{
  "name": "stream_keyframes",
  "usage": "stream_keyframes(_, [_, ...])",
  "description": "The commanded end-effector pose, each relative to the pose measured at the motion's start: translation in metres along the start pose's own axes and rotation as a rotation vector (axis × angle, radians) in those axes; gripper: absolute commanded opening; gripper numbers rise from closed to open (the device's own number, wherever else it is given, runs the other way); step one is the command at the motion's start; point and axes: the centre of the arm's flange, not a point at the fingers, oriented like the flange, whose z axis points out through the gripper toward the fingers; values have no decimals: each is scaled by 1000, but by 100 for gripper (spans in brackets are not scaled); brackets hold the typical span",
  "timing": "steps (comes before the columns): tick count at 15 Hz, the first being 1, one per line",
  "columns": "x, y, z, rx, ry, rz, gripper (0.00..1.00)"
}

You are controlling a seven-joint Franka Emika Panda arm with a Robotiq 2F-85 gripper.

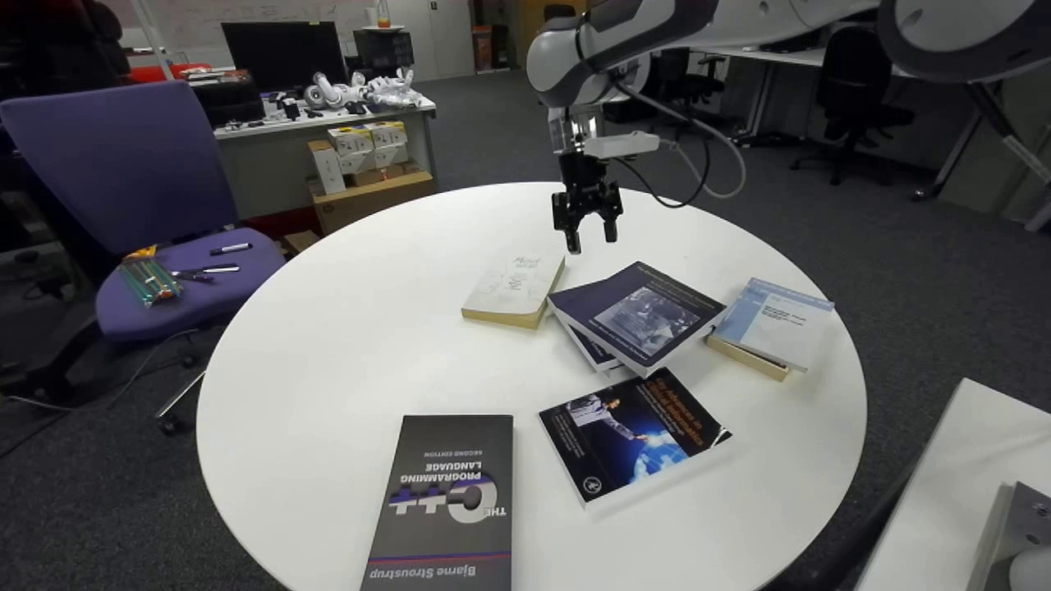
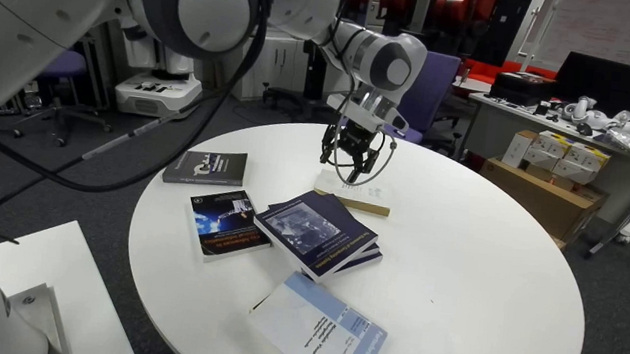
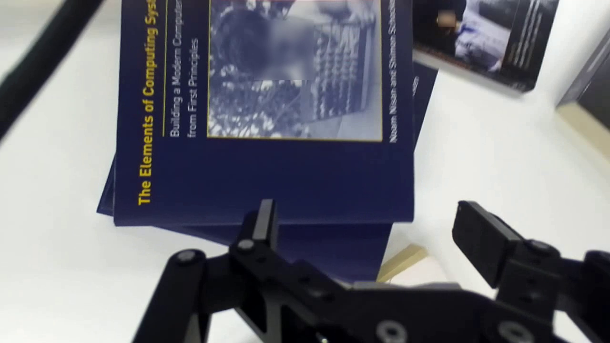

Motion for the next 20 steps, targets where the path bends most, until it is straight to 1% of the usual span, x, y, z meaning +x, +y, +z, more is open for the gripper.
stream_keyframes(1, [-81, -33, 6, -70, -117, -145, 100])
stream_keyframes(3, [-102, -49, 14, -92, -185, -212, 100])
stream_keyframes(5, [-120, -60, 29, -108, -241, -242, 100])
stream_keyframes(8, [-143, -71, 62, -135, -310, -256, 100])
stream_keyframes(10, [-158, -72, 88, -163, -335, -280, 100])
stream_keyframes(11, [-169, -66, 92, -159, -359, -306, 100])
stream_keyframes(12, [-108, -76, 76, -132, -359, -255, 100])
stream_keyframes(14, [-120, -74, 90, -137, -386, -276, 100])
stream_keyframes(18, [-127, -72, 87, -140, -386, -280, 100])
stream_keyframes(20, [-146, -77, 96, -211, -343, -314, 100])
